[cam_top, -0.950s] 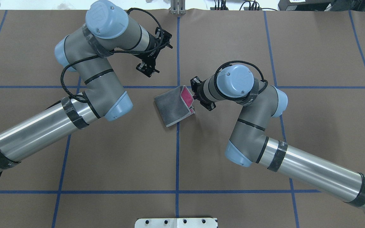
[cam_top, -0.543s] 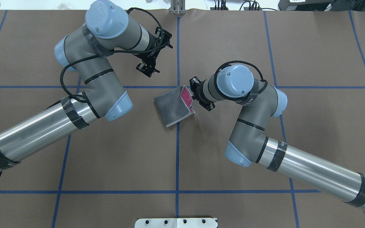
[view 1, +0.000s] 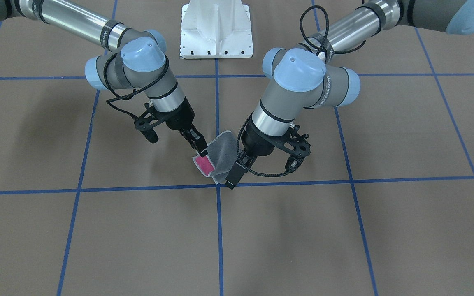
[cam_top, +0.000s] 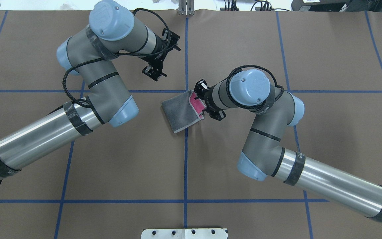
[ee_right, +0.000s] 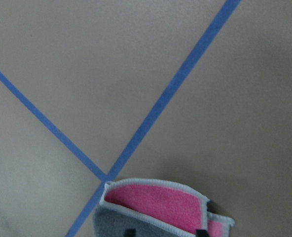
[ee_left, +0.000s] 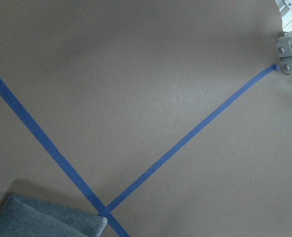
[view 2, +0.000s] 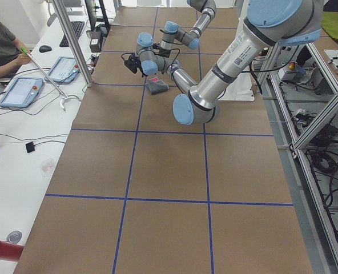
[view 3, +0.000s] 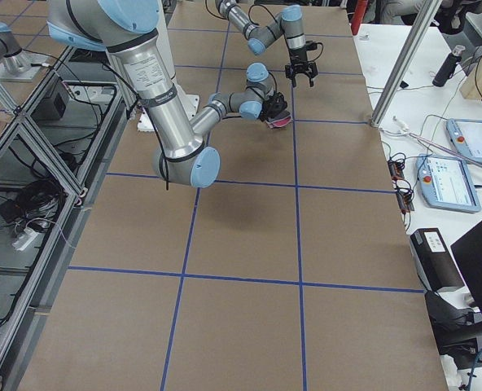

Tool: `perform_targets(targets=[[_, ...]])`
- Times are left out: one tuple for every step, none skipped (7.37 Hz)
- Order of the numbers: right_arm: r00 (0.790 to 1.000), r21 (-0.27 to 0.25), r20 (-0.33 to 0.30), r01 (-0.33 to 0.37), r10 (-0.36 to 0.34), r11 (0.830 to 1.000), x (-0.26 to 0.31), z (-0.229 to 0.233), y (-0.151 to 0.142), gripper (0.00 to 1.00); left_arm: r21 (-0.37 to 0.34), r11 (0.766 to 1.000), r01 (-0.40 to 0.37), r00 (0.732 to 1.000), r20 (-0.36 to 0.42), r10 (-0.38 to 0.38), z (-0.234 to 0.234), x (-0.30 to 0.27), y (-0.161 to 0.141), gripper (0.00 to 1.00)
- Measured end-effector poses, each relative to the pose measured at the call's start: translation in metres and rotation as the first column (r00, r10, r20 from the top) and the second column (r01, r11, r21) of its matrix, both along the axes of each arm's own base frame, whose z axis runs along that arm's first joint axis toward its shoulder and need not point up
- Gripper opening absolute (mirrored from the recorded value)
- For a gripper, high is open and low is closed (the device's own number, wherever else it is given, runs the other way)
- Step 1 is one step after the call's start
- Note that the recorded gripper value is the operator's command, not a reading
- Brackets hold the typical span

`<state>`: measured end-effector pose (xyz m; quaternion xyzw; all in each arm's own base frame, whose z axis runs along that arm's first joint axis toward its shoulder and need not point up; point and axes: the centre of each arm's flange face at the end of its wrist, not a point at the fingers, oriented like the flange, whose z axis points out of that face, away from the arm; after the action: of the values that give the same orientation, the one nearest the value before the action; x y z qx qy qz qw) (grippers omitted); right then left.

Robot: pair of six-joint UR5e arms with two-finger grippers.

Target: Fold towel twice with both arms

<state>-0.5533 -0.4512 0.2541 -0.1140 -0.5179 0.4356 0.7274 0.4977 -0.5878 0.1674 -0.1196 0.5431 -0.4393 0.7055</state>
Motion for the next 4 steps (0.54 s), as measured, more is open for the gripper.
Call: perform_targets(targets=[[1.000, -0.012, -0.003, -0.013, 0.013, 1.000, -0.007, 0.003, 0.005, 0.93, 0.000, 1.000, 0.000, 1.000, 0.000, 0.000, 0.000, 0.000, 0.000, 0.99], [0.999, -0.013, -0.011, -0.035, 0.035, 0.999, -0.012, 0.005, 0.005, 0.89, 0.000, 1.000, 0.000, 1.000, 0.000, 0.000, 0.000, 0.000, 0.000, 0.99], [0.998, -0.011, -0.021, -0.052, 0.052, 0.999, -0.017, 0.007, 0.003, 0.87, 0.000, 1.000, 0.000, 1.000, 0.000, 0.000, 0.000, 0.000, 0.000, 0.99], [0.998, -0.010, -0.031, -0.064, 0.063, 0.998, -0.024, 0.007, -0.001, 0.77, 0.000, 1.000, 0.000, 1.000, 0.000, 0.000, 0.000, 0.000, 0.000, 0.99]])
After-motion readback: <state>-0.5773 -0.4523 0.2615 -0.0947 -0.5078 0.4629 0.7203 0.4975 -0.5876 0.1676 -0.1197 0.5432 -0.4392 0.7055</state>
